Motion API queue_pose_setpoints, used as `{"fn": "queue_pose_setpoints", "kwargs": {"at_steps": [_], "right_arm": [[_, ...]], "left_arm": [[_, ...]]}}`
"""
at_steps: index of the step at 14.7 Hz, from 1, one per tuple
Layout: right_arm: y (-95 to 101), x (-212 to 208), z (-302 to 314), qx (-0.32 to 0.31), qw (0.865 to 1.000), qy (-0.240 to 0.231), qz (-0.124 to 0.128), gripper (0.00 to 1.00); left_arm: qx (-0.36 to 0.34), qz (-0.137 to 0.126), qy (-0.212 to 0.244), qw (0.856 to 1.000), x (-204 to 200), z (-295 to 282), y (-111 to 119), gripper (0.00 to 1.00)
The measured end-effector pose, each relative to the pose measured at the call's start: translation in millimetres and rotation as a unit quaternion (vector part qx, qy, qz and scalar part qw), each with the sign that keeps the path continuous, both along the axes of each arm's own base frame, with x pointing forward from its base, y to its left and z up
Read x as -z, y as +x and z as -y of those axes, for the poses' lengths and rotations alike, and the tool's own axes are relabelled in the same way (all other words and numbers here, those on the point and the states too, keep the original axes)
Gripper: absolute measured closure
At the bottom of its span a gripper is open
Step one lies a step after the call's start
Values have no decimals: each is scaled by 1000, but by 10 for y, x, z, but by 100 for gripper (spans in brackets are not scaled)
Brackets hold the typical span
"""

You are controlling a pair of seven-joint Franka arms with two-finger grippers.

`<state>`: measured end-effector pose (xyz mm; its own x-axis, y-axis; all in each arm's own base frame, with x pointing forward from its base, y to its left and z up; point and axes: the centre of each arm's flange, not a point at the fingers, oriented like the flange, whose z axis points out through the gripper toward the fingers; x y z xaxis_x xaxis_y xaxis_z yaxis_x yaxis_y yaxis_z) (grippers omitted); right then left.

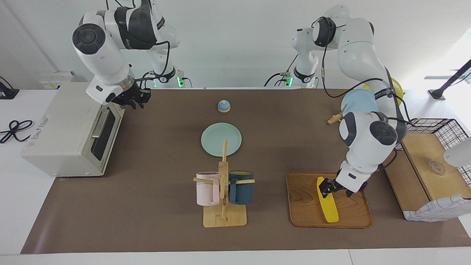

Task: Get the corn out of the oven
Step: 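Release the corn on the wooden tray and lift the left gripper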

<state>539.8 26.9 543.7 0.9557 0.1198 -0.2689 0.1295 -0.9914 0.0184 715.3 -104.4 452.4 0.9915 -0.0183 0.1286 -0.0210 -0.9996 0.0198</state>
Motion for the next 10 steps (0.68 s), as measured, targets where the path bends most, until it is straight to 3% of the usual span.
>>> {"fn": "queue_pose_setpoints", "kwargs": {"at_steps": [3,10], "right_arm": [[-16,-107,32,3,1000,0,11,0],[1,-198,85,7,1000,-2,24,0]], "left_arm": [[-4,-11,5,1000,-354,-76,-216,0],[-4,-86,18,996,-1147,-171,-902,0]]}}
